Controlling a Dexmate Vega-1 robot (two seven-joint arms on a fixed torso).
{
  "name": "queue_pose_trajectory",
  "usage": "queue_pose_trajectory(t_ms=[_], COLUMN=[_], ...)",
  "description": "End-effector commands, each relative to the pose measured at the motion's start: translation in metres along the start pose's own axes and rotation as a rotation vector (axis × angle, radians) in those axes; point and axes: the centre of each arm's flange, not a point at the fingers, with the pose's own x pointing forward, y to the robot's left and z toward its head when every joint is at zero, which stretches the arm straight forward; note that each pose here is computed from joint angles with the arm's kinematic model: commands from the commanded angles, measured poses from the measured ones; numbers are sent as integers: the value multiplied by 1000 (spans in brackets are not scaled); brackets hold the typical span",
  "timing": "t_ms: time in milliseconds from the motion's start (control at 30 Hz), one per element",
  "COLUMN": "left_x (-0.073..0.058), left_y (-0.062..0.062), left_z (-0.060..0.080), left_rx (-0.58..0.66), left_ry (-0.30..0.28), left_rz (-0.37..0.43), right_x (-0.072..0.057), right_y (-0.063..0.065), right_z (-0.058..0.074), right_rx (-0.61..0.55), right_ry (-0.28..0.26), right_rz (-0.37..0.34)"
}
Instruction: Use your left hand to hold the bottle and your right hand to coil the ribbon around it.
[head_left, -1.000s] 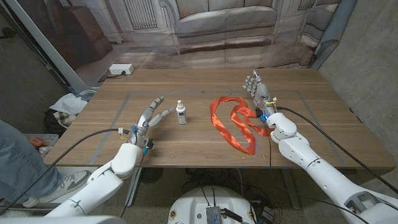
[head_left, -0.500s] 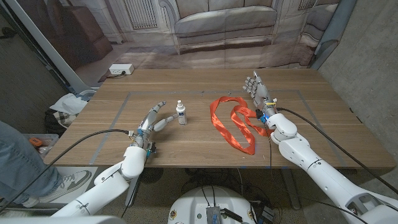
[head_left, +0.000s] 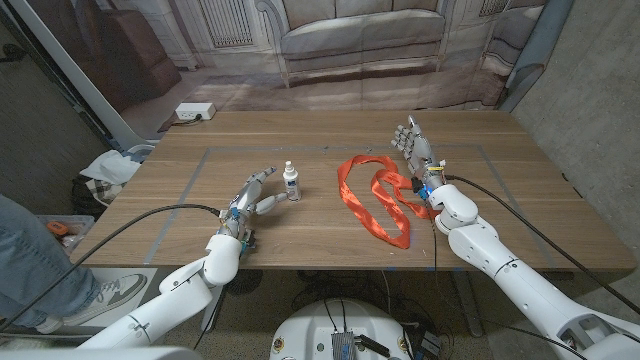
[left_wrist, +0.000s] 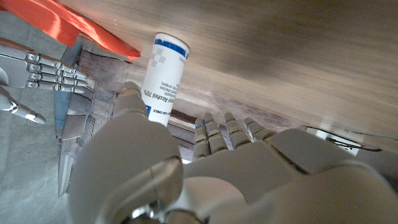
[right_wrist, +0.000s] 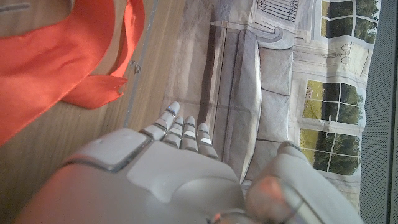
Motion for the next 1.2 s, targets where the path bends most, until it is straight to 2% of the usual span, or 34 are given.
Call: queue_pose_trajectory(t_ms=[33, 367, 1200], left_x=[-5, 1, 12], left_y=[-12, -20, -38], left_z=[2, 1, -2], left_rx=[97, 124, 79], left_ry=[12, 15, 12], left_rz=[-20, 12, -24], right_x=[-1, -1, 0], right_y=[-1, -5, -8], right_z=[-1, -4, -5], right_rx=[2, 5, 5], right_ry=[7, 24, 39], right_rz=[-8, -16, -24])
